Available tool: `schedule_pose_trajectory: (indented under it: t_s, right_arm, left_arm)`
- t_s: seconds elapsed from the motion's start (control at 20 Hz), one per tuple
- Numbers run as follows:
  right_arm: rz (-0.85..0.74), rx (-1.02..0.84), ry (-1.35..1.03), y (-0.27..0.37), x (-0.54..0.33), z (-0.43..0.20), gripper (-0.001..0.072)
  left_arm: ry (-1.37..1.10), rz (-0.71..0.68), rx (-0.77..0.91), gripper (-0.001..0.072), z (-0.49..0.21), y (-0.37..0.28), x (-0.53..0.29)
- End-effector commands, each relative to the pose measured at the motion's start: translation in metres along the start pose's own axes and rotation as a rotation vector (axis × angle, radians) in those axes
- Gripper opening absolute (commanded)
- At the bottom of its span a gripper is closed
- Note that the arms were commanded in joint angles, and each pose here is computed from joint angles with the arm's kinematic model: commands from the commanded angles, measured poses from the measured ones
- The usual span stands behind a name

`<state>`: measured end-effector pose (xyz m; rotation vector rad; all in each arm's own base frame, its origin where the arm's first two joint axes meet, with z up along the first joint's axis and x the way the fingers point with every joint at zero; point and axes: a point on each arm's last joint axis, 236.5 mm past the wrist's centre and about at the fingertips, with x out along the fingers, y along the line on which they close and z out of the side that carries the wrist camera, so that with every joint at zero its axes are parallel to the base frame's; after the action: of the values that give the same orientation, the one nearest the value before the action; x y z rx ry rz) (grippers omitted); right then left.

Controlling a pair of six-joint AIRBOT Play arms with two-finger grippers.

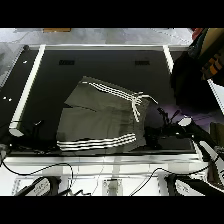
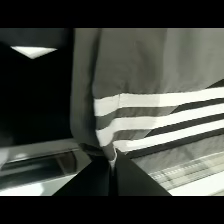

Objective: Fold the clothes and pants, and hang the long-sleeved shirts on hangers.

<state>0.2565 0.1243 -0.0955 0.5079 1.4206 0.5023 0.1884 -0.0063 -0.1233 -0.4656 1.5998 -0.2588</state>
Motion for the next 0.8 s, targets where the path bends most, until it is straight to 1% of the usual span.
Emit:
schedule_pose_trajectory:
  t_s: [0.0,0.1,0.25,0.35,0.45,0.6,0.65,0.7,0.75]
  right_arm:
    - [0.022,0.005,0.007,0.006,-0.001,-0.001,0.0023]
    - [0.065,-0.012,0.016,0.021,-0.009,0.003,0.0022]
    - [0.136,-0.133,-0.047,0.064,-0.045,0.027,0.0022]
    - [0.179,-0.239,-0.141,0.105,-0.084,0.048,0.0022]
    - [0.206,-0.368,-0.282,0.152,-0.136,0.067,0.0022]
    - [0.226,-0.525,-0.505,0.222,-0.219,0.077,0.0022]
    - [0.233,-0.563,-0.579,0.246,-0.248,0.074,0.0022]
    - [0.241,-0.597,-0.648,0.267,-0.274,0.069,0.0022]
    - [0.250,-0.633,-0.723,0.288,-0.302,0.062,0.0022]
  left_arm:
    - [-0.008,-0.025,0.000,0.0015,0.004,-0.005,0.000]
    - [-0.064,-0.063,0.032,0.0015,0.020,-0.019,-0.014]
    - [-0.221,-0.158,0.154,0.0015,0.058,-0.064,-0.070]
    - [-0.405,-0.223,0.260,0.0015,0.087,-0.109,-0.132]
    - [-0.638,-0.298,0.376,0.0015,0.106,-0.165,-0.208]
    - [-1.013,-0.406,0.603,0.0015,0.092,-0.255,-0.331]
    - [-1.136,-0.419,0.664,0.0015,0.079,-0.279,-0.367]
    - [-1.268,-0.410,0.711,0.0014,0.064,-0.297,-0.402]
    - [-1.386,-0.374,0.744,0.0014,0.051,-0.308,-0.431]
